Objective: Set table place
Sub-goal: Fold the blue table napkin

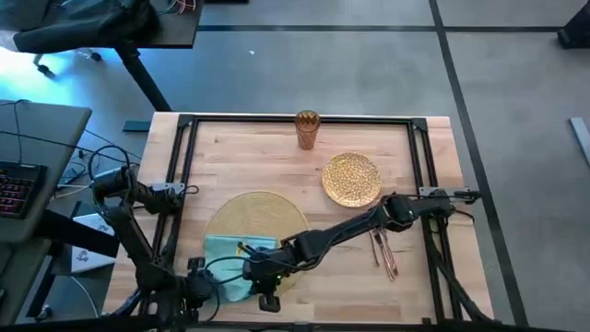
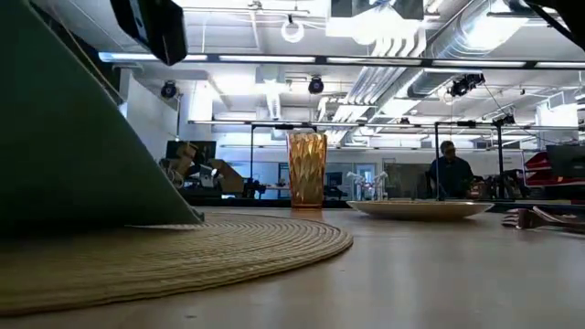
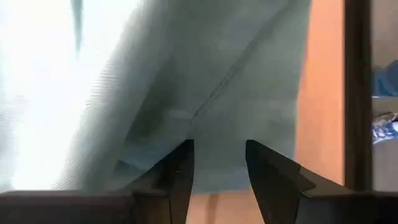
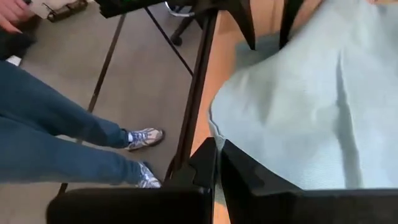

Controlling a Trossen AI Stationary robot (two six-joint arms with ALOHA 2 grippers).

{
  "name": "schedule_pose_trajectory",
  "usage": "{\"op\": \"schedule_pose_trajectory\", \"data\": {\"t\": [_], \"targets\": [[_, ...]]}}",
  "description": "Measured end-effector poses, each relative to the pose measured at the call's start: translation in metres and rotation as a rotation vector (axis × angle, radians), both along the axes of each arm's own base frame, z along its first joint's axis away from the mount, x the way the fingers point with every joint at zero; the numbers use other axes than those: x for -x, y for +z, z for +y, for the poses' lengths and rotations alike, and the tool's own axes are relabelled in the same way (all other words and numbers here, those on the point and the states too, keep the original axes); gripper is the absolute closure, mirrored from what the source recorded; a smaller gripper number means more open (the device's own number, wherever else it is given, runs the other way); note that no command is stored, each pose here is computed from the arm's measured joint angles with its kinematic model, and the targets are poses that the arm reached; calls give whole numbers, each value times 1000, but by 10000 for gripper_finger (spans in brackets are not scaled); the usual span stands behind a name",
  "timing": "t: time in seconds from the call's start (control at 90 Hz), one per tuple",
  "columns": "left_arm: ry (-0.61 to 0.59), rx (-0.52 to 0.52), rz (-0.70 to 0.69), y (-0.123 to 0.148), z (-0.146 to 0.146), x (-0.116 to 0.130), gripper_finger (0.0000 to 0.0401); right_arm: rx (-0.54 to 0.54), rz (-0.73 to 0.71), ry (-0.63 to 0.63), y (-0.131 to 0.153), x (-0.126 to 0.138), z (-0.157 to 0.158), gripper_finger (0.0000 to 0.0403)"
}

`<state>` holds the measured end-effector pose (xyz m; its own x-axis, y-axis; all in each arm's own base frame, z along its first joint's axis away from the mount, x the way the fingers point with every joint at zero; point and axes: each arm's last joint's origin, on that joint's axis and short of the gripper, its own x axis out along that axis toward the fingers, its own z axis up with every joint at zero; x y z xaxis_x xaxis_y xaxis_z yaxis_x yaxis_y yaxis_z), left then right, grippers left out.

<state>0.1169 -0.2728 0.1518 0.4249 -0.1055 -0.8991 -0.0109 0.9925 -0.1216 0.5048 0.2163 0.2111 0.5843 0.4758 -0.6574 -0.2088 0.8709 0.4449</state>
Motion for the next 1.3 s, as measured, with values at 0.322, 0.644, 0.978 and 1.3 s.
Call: {"op": "schedule_pose_trajectory", "data": {"t": [0.322,0.644,0.978,1.3], "targets": [[31,-94,-40,-8,3,-4,304,39,2,-31,-1,2,2,403],[16,-140,-11,-28,-2,-19,325,47,1,-20,-2,4,6,403],[-28,-175,50,-7,-11,-23,399,210,42,77,-35,27,42,380],[-52,-121,93,-2,-17,-23,401,291,-70,175,-60,41,67,266]]}}
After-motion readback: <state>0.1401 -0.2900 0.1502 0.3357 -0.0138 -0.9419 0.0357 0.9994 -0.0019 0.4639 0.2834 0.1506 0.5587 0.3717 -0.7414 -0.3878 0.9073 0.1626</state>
